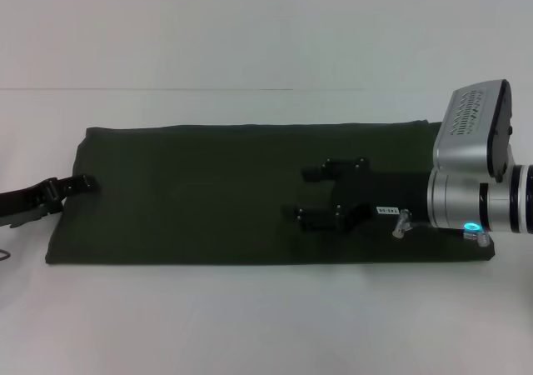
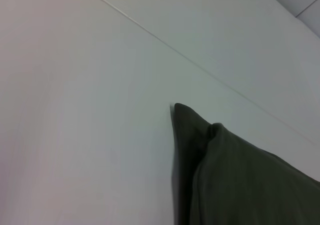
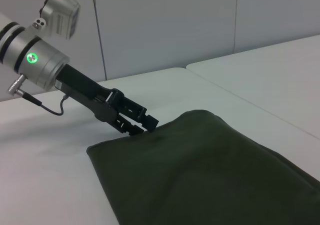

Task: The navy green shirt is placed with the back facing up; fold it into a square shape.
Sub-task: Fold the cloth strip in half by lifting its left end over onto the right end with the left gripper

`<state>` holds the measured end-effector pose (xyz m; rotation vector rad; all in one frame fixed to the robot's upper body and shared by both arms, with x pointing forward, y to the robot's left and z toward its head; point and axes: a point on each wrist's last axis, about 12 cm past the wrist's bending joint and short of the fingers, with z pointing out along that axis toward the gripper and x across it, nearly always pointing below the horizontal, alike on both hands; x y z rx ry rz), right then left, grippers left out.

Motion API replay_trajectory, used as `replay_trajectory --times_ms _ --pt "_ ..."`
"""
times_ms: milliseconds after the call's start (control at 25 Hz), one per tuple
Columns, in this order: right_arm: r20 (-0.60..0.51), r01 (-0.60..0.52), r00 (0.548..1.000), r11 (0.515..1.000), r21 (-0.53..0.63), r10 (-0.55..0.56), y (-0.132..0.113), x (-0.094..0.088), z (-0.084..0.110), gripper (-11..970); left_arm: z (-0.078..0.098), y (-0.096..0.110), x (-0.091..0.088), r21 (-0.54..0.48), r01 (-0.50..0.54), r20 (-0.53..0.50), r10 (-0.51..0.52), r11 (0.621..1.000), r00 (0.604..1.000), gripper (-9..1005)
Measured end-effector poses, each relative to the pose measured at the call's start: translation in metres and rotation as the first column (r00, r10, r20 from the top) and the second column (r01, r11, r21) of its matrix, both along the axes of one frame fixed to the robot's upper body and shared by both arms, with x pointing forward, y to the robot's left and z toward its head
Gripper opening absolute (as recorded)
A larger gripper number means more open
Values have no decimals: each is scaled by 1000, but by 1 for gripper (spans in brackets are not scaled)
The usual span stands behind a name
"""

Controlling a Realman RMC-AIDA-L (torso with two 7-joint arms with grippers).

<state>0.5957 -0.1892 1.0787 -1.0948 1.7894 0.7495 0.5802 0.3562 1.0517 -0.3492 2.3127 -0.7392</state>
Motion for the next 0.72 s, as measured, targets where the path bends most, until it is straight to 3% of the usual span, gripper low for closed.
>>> replay_trajectory --times_ms 320,720 --pt "-5 -3 1000 1000 -1 3 1 -1 -1 789 0 -3 0 -10 8 -2 -8 1000 1000 869" --pt "-6 -4 1000 1000 -1 4 1 -1 -2 788 0 -23 5 -28 64 -4 -64 998 998 870"
